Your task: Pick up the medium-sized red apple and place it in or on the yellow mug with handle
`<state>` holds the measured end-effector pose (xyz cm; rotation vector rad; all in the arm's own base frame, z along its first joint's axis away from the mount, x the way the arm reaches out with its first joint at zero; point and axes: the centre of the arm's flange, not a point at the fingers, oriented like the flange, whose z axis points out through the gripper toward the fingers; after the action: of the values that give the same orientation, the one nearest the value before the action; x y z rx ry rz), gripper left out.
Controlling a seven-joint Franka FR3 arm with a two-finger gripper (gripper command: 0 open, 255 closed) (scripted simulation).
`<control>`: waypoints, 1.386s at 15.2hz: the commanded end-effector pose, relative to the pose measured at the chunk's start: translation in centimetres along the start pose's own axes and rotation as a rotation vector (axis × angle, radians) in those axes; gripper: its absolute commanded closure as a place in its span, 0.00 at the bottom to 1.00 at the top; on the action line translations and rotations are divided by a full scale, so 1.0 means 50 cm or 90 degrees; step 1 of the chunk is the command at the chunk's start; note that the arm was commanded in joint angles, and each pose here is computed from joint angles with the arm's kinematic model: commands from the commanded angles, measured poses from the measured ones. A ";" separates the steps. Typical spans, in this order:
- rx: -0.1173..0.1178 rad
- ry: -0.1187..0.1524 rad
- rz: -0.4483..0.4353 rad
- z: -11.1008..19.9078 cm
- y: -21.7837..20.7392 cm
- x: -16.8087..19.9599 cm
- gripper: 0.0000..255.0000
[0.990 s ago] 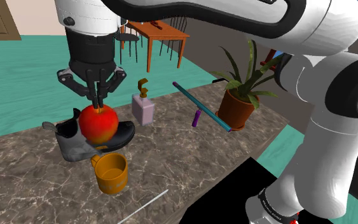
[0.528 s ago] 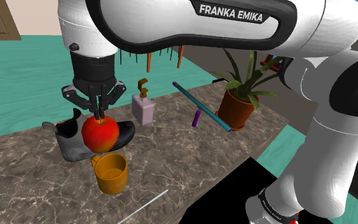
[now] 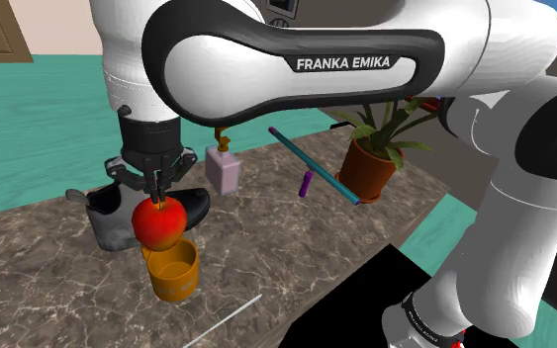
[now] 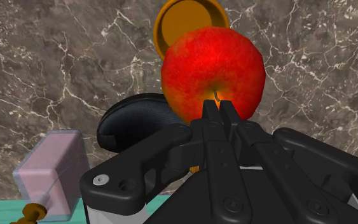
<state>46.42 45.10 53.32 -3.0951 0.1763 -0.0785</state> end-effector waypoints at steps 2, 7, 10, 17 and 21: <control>0.000 0.000 0.000 0.033 0.001 -0.002 1.00; 0.000 0.000 0.000 0.067 0.002 -0.004 1.00; 0.000 0.000 0.000 0.067 0.002 -0.004 1.00; 0.000 0.000 0.000 0.067 0.002 -0.004 0.00; 0.000 0.000 0.000 0.014 0.002 -0.004 0.00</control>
<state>46.20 45.17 51.66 -3.0941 0.1766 -0.0797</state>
